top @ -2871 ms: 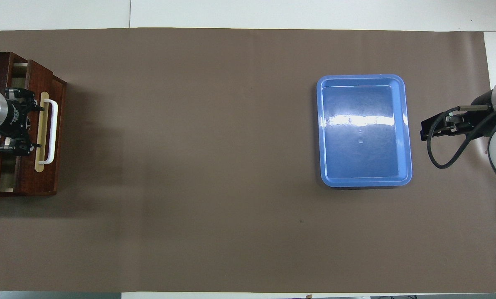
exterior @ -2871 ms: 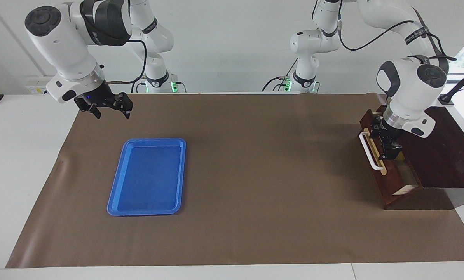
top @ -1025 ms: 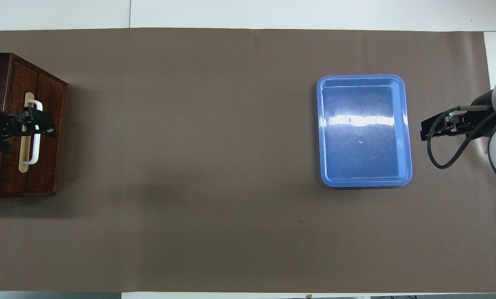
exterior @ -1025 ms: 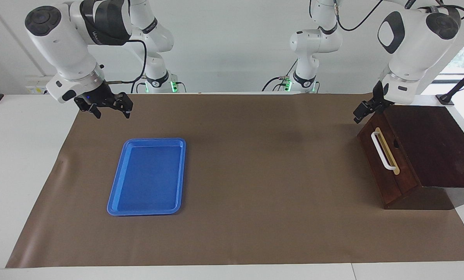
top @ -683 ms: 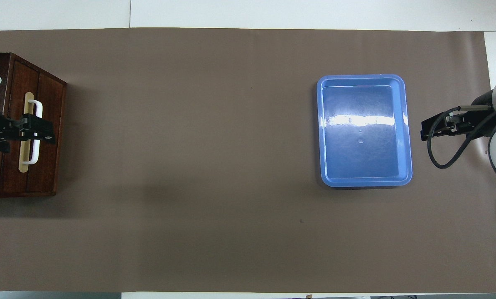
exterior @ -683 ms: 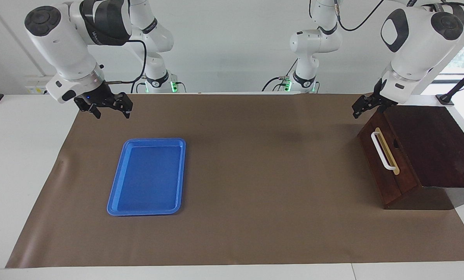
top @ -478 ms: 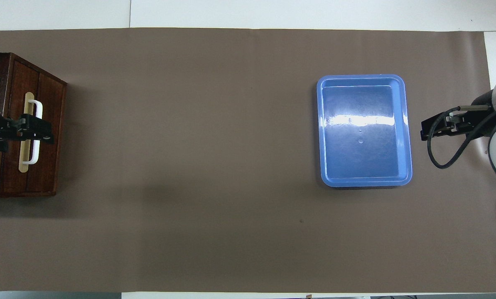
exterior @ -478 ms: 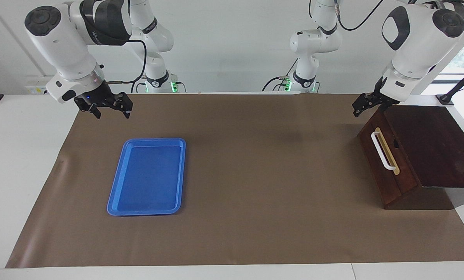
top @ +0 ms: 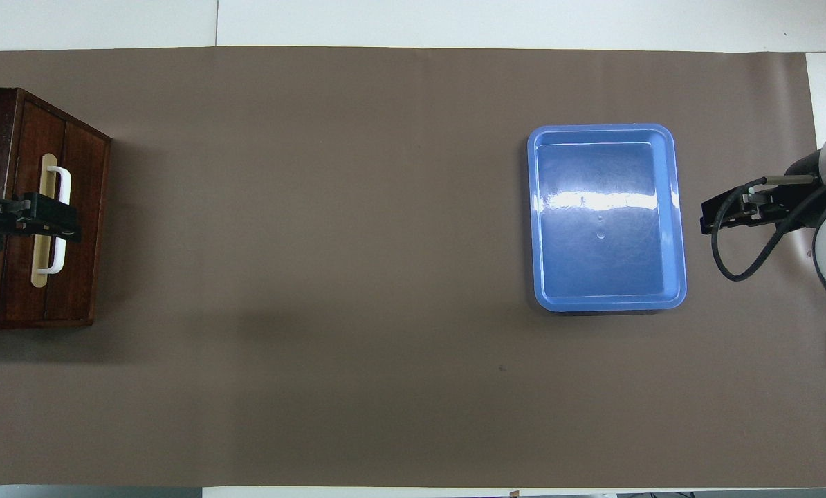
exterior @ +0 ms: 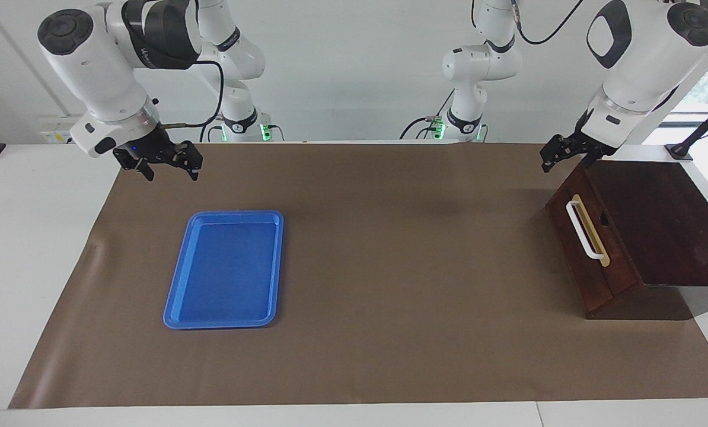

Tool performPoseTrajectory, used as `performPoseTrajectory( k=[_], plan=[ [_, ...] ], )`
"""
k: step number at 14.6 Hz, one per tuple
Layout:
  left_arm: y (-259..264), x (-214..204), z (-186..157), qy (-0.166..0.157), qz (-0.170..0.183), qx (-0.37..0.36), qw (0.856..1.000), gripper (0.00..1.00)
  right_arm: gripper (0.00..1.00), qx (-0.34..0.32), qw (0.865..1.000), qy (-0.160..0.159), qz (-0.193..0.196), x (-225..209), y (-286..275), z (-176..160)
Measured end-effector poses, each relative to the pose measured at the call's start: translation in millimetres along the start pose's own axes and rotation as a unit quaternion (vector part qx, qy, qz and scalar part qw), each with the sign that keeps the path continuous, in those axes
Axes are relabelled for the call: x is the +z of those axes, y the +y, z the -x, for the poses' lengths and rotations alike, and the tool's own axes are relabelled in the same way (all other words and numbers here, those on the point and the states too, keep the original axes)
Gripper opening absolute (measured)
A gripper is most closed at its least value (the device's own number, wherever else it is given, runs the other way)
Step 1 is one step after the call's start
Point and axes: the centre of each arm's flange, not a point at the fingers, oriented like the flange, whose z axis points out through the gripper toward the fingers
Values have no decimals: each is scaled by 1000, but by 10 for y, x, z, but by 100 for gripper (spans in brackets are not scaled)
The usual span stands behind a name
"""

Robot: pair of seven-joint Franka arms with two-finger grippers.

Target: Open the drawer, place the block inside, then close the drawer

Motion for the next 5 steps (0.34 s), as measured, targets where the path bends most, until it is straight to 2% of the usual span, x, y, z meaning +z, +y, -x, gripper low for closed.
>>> performPoseTrajectory(
  k=[5],
  plan=[
    [9, -33, 0, 3, 0, 19, 1000, 100, 100, 8, 1000, 2, -1, -5, 88, -6]
  ],
)
